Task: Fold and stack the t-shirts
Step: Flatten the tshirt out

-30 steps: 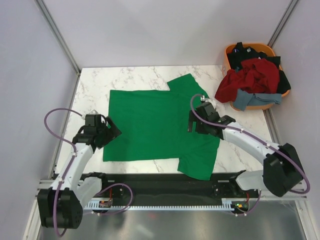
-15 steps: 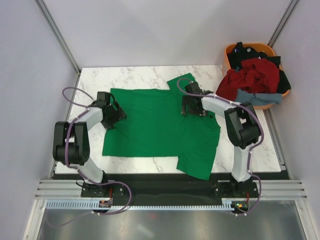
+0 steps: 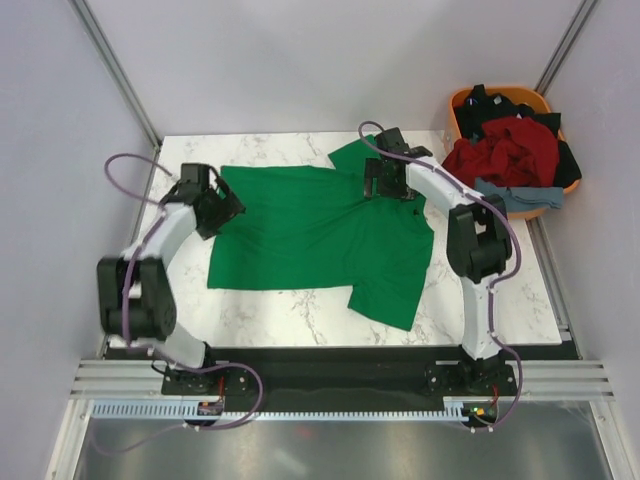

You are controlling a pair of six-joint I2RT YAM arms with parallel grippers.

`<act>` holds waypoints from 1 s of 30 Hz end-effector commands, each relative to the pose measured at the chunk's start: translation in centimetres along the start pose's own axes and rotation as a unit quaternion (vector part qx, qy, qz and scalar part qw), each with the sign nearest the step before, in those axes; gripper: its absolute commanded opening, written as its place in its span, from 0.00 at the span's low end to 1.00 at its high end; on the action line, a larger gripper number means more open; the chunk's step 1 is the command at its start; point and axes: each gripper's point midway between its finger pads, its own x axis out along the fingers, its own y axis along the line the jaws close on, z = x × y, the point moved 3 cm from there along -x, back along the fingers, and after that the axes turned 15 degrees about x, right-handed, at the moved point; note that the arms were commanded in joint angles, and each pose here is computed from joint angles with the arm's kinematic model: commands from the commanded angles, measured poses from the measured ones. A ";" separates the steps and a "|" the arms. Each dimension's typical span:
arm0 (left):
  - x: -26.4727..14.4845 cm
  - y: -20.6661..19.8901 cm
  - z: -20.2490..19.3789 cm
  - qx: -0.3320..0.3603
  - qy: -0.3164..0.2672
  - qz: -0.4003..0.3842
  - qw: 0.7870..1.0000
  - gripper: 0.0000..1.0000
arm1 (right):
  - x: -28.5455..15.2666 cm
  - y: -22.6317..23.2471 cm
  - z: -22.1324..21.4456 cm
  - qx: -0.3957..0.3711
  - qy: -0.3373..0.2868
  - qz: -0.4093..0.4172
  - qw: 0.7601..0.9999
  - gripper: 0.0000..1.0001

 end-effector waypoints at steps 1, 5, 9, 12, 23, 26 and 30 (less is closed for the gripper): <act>-6.0 3.1 -1.6 -0.031 -0.057 0.028 0.997 0.92 | -10.7 1.1 1.7 -0.005 -0.061 0.065 0.996 0.98; -8.9 6.5 -6.8 -0.106 -0.080 0.061 0.989 0.88 | -15.1 -1.7 -3.2 0.045 -0.061 0.076 0.994 0.98; -9.2 9.0 -11.3 -0.151 -0.111 0.074 0.980 0.86 | -17.1 -6.2 -10.9 0.093 -0.028 0.107 0.989 0.98; -8.5 9.7 -12.6 -0.155 -0.103 0.085 0.979 0.85 | -18.1 -9.0 -15.2 0.111 -0.005 0.120 0.987 0.98; -3.5 10.0 -14.1 -0.164 -0.023 0.108 0.980 0.66 | -18.5 -14.3 -21.3 0.165 -0.004 0.127 0.978 0.98; -2.5 10.1 -14.4 -0.166 -0.021 0.106 0.980 0.60 | -17.8 -14.7 -21.8 0.157 0.002 0.117 0.981 0.98; -2.0 10.2 -14.1 -0.159 -0.023 0.110 0.981 0.54 | -17.0 -14.9 -22.2 0.144 0.011 0.105 0.984 0.98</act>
